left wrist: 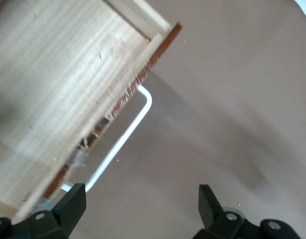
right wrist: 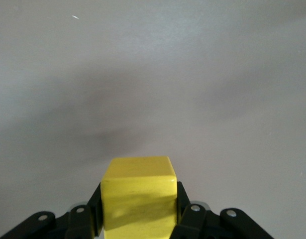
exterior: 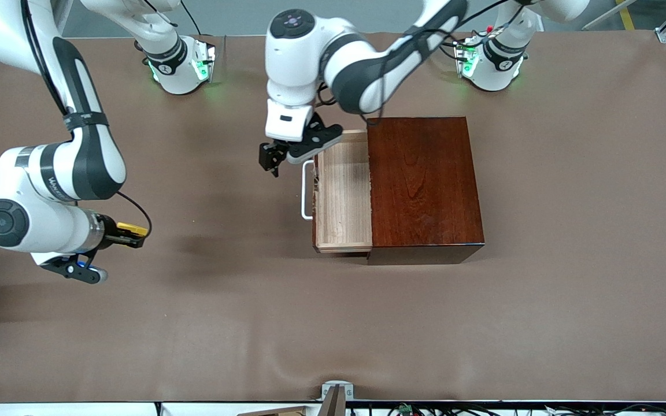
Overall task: Open drawer, take yellow block, close drawer
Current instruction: 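Carry the cube beside the box while the left gripper reaches the drawer, then set the cube on the table while the left gripper pushes the drawer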
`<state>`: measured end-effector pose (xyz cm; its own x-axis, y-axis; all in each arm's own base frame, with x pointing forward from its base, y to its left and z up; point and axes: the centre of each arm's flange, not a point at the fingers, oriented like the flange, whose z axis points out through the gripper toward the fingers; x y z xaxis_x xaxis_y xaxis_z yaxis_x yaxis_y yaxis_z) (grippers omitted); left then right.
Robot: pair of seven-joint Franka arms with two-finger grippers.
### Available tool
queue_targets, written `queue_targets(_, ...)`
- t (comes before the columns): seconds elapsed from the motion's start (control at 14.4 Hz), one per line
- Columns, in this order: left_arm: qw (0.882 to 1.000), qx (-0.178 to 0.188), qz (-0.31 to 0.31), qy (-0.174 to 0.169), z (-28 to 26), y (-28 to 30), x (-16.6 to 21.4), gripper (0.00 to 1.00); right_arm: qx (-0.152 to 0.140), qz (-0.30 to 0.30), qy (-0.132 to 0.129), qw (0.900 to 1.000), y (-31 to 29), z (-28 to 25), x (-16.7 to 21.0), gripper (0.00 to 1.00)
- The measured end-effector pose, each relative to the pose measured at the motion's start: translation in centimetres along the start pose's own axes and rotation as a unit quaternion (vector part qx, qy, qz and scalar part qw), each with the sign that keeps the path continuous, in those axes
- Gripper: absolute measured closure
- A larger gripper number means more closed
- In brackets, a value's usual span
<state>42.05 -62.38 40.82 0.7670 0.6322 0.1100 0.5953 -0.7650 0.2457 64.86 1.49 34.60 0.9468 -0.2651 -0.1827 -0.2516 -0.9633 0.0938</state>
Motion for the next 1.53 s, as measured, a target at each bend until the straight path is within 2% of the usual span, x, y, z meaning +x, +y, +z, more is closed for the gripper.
queue_targets(0.28,1.0,-0.01,-0.021,0.017,3.9,0.2,-2.6,0.0,0.011,-0.04,0.011,0.999,4.4,3.8,0.3,0.44)
queue_targets(0.49,0.999,-0.006,-0.027,0.041,8.5,-0.4,-2.9,0.0,0.016,-0.06,0.025,0.998,5.4,6.8,-0.1,0.44)
queue_targets(0.69,0.998,0.006,-0.035,0.059,11.7,-1.4,-5.0,0.0,0.022,-0.068,0.041,0.997,6.8,10.1,-0.8,0.44)
queue_targets(1.11,0.995,0.01,-0.07,0.065,12.1,-1.4,-4.9,0.0,0.025,-0.069,0.045,0.996,8.0,13.2,-2.0,0.44)
queue_targets(1.53,0.99,0.036,-0.111,0.075,11.9,-1.4,-3.5,0.0,0.029,-0.065,0.052,0.996,8.7,16.0,-3.4,0.44)
